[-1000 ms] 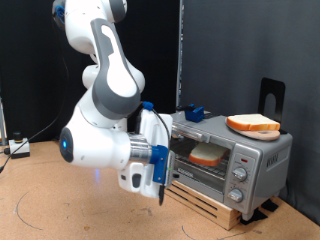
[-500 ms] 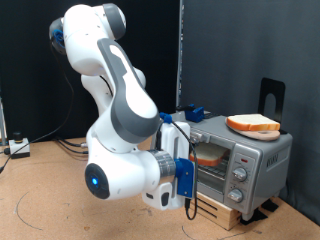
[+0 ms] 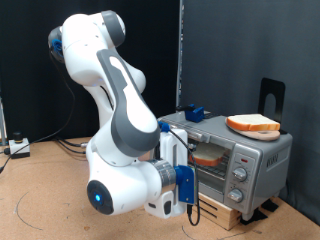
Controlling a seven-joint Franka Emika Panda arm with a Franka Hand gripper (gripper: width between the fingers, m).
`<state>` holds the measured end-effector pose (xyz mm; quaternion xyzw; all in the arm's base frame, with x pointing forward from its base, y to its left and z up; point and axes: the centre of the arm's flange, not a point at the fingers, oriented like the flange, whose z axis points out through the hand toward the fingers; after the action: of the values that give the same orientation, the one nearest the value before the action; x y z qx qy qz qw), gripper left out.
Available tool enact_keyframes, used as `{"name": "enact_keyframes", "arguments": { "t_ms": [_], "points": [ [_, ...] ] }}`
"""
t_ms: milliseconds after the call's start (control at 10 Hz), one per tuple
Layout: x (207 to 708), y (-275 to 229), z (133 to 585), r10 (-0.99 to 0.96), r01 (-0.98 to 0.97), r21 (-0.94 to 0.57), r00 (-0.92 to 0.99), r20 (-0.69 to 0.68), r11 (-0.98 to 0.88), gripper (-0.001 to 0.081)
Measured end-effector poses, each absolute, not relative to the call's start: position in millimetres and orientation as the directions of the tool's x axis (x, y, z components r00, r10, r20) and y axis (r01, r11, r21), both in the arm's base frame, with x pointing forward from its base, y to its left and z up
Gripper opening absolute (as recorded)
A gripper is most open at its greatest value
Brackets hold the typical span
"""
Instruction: Make a piece of toast with the oven
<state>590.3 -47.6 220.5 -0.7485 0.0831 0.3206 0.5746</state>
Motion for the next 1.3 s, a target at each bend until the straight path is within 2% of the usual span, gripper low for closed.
{"name": "enact_keyframes", "arguments": {
  "t_ms": [400, 1300],
  "points": [
    [605, -36, 183, 0.222, -0.461, -0.826, 0.812, -0.541, -0.325, 0.0805],
    [619, 50, 136, 0.253, -0.452, -0.820, 0.798, -0.547, -0.350, 0.0805]
  ]
}}
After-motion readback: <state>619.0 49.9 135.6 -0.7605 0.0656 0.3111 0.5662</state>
